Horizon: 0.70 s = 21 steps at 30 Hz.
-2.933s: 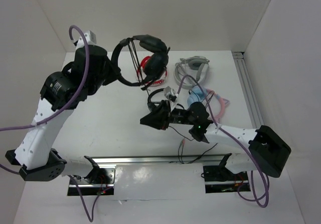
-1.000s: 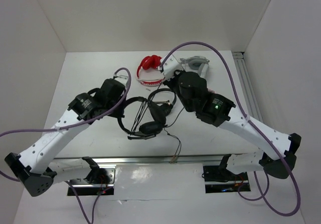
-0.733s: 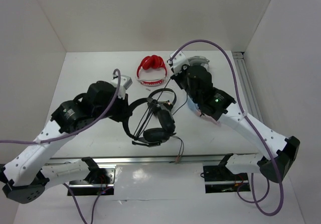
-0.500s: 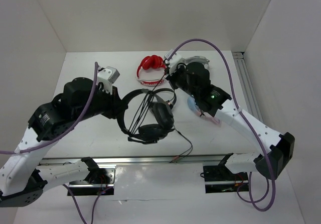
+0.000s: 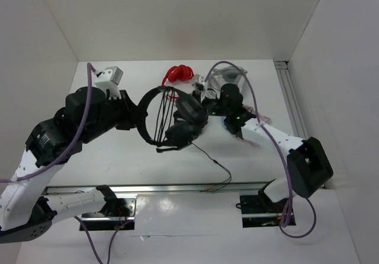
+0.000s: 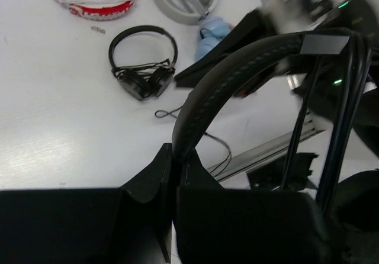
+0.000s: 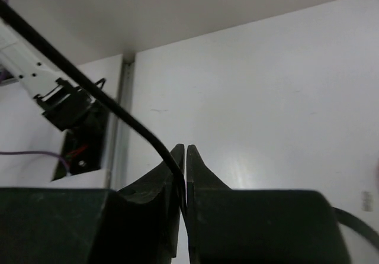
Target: Wrap the headphones
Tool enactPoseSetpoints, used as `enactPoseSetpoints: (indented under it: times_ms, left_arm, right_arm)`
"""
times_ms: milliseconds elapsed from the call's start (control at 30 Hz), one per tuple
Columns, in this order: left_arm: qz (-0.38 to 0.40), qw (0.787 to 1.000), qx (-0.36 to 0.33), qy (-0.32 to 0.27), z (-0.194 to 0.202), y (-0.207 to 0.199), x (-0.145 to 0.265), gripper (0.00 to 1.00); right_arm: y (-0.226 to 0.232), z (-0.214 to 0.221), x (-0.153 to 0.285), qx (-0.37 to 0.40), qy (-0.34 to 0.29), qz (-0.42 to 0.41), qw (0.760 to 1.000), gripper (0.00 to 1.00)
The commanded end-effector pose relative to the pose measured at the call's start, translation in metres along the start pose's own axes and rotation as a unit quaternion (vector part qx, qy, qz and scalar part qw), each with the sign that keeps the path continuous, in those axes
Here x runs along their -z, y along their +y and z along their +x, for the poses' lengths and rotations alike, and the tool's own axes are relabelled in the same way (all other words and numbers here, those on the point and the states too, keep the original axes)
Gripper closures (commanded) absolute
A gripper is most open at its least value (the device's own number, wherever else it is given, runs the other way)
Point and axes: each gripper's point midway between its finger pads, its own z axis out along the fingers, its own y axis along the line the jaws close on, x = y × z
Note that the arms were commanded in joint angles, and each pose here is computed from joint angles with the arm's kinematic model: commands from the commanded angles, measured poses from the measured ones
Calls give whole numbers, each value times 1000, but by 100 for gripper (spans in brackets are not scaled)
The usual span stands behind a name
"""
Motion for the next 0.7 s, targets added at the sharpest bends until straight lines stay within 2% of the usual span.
enactPoseSetpoints:
  times_ms: [0,200,233,400,433,467,600,667]
  left_arm:
    - [112,972,128,-164,-89,-48,54,100]
    - [28,961,180,-206,-99,-17,41,100]
    - [20,960,182,-212,-101,-14,41,100]
    - [-67,945,206,-244,-108,16,39,100]
    - [-113,945,195,-239,-103,29,30,100]
    - [-110,943,202,-241,-108,25,28,100]
    - [-194,928,185,-259,-125,54,19,100]
    - [-219,926,178,-250,-128,65,8,100]
  right_arm:
    - [10,30,-23,-44,-8,-31,999,85]
    - [35,64,-41,-105,-23,-78,991,77]
    - [42,66,-39,-97,-40,-90,990,77]
    - [76,90,-42,-122,-43,-125,984,75]
    - [80,99,-41,-131,-36,-122,983,75]
    - [85,104,-41,-129,-31,-126,983,75]
    - [102,123,-43,-110,-5,-104,988,75]
    - [117,139,-43,-112,33,-93,989,85]
